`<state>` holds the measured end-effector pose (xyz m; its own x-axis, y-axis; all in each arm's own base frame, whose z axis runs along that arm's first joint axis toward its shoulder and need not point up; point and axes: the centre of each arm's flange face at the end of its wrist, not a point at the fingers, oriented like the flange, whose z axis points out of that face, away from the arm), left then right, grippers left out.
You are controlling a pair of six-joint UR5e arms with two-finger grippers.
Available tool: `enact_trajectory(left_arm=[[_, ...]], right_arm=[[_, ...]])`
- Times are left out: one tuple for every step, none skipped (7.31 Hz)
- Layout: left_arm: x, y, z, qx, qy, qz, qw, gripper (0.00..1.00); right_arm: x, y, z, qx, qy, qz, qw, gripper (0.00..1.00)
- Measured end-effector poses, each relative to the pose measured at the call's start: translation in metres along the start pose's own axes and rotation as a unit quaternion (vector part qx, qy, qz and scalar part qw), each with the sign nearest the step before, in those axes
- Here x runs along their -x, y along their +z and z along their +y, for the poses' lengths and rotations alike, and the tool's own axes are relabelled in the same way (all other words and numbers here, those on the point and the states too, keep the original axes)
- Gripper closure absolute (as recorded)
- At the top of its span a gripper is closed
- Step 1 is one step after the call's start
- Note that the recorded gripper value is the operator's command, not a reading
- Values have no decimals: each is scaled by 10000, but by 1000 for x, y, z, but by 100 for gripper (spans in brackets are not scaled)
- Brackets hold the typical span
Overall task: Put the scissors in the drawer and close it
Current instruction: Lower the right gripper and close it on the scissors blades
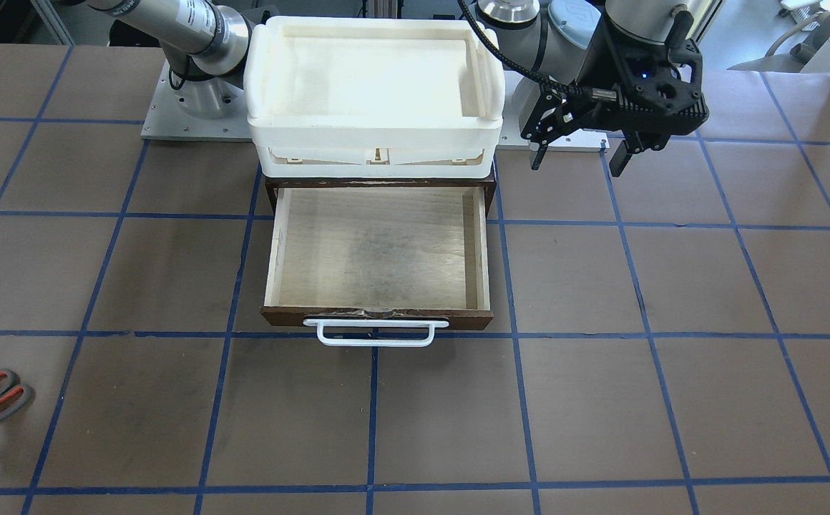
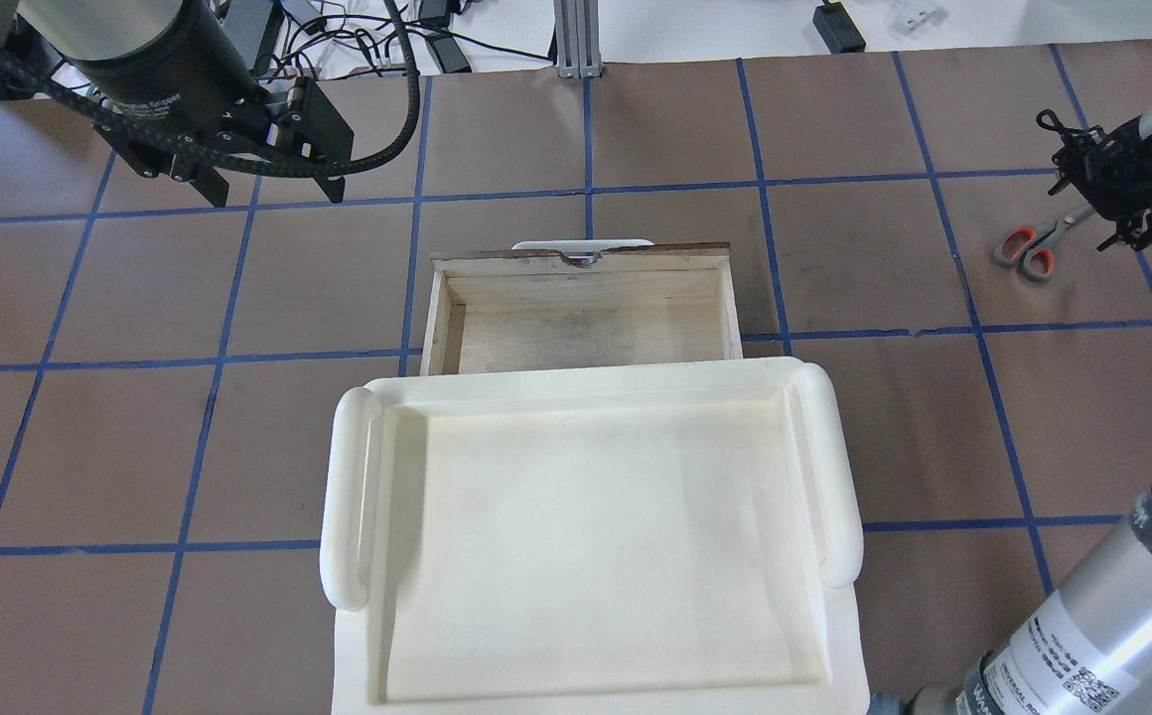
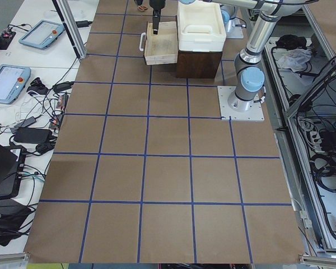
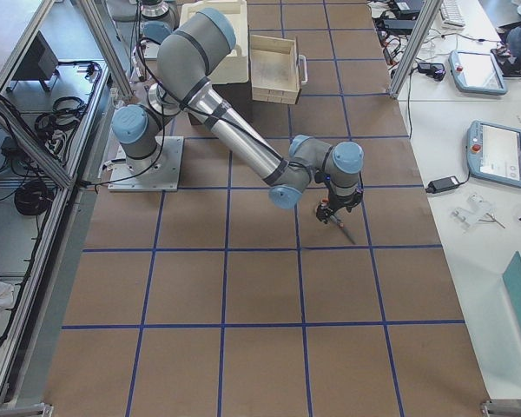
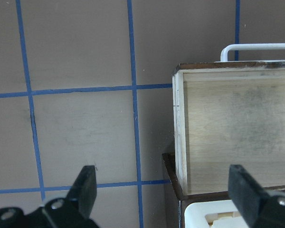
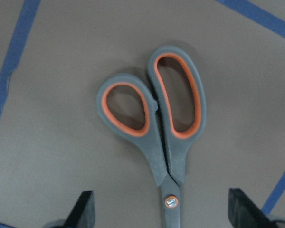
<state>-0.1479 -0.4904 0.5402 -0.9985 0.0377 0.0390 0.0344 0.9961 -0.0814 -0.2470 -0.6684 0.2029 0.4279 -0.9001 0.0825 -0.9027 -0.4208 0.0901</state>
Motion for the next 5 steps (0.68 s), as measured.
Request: enact_trajectory(left_arm=[[0,0,0,1,0,-1,10000,0],[0,0,0,3,-1,-1,10000,0],[0,0,0,3,-2,2,10000,0],[-1,1,0,5,-1,4,10000,0],[-1,1,0,6,-1,4,10000,0]], right_arm=[[-1,9,0,-59,52,-17,10000,1],[-1,16,0,-104,92,-31,9999,1],[-1,21,-1,-135,111,-42,9998,1],[-1,24,-1,-154,131,-53,9998,6],[-1,25,-1,-163,141,-61,9997,29]])
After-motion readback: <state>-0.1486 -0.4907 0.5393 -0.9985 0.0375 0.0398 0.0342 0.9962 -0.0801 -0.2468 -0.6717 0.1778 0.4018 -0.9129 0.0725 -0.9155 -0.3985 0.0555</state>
